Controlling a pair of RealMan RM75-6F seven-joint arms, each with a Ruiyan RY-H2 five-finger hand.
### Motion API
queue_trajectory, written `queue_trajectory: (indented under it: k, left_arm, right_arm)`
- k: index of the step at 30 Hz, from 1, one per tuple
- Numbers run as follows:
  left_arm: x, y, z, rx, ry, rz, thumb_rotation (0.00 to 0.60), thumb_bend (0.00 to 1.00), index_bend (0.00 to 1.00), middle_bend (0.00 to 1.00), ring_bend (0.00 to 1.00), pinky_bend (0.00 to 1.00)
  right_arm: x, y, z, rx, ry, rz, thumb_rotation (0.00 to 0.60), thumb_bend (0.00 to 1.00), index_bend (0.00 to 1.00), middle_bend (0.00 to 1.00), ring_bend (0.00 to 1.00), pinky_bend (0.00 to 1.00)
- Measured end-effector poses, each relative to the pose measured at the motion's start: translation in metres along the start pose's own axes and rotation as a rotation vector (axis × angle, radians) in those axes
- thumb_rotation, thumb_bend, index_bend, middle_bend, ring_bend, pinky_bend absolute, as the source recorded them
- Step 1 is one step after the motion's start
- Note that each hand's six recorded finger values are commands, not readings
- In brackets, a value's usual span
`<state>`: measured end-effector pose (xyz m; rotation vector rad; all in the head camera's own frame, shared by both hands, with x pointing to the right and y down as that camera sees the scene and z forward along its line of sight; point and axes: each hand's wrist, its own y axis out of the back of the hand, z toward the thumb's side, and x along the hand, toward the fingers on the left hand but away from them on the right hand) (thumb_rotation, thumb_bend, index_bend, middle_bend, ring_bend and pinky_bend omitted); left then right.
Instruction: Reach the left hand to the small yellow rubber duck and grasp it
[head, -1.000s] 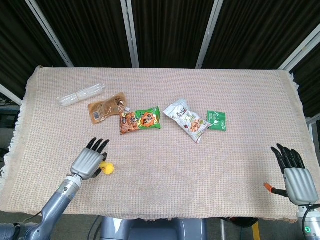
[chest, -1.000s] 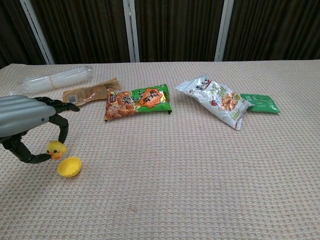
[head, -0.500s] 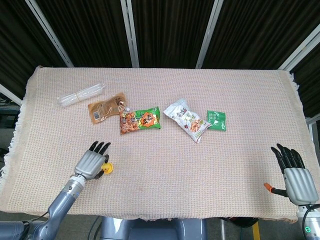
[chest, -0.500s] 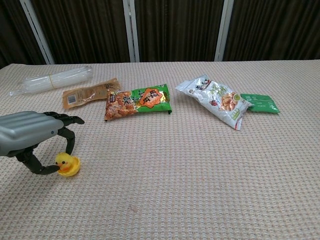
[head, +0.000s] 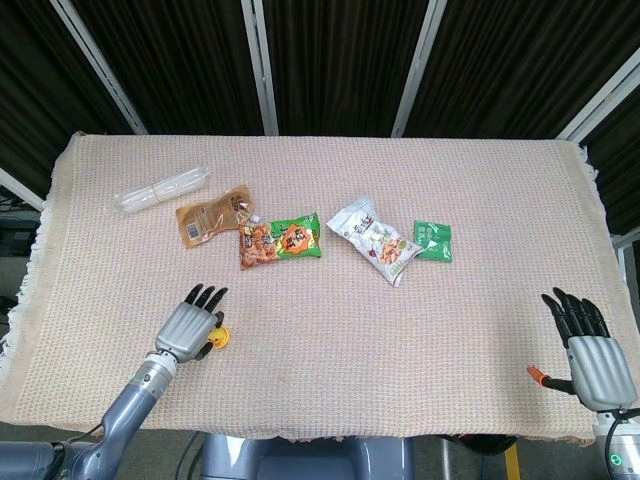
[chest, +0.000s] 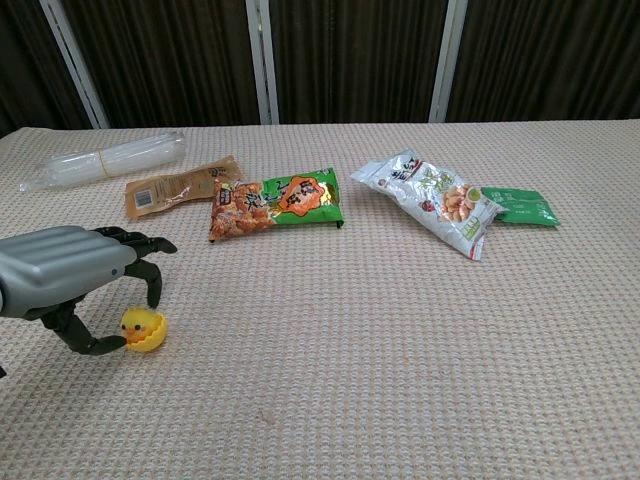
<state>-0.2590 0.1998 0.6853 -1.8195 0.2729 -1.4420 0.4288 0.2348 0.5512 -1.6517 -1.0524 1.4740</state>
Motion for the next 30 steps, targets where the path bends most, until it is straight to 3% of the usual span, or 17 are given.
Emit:
queue_trajectory:
  k: [18,22,27,30]
  left_arm:
    - [-0.012,0.018,0.005,-0.039,-0.028,0.057,0.600,0.25,0.19,0.00,0.00,0.00]
    - [-0.026,0.027,-0.007,-0.053,-0.001,0.119,0.600,0.24,0.15,0.00,0.00,0.00]
    - [-0.060,0.036,-0.040,-0.064,0.070,0.210,0.600,0.16,0.00,0.00,0.00,0.00]
    - [-0.087,0.037,-0.059,-0.069,0.114,0.264,0.600,0.14,0.00,0.00,0.00,0.00]
  right_arm:
    - [0.000,0.000,-0.002,0.000,-0.007,0.007,0.600,0.01,0.05,0.00,0.00,0.00]
    - [0.000,-0.001,-0.003,0.005,-0.011,0.010,0.600,0.01,0.05,0.00,0.00,0.00]
    - [-0.001,-0.002,-0.004,0.026,-0.015,0.019,0.600,0.01,0.05,0.00,0.00,0.00]
    - [-0.001,-0.003,-0.005,0.038,-0.019,0.023,0.600,0.01,0.02,0.00,0.00,0.00]
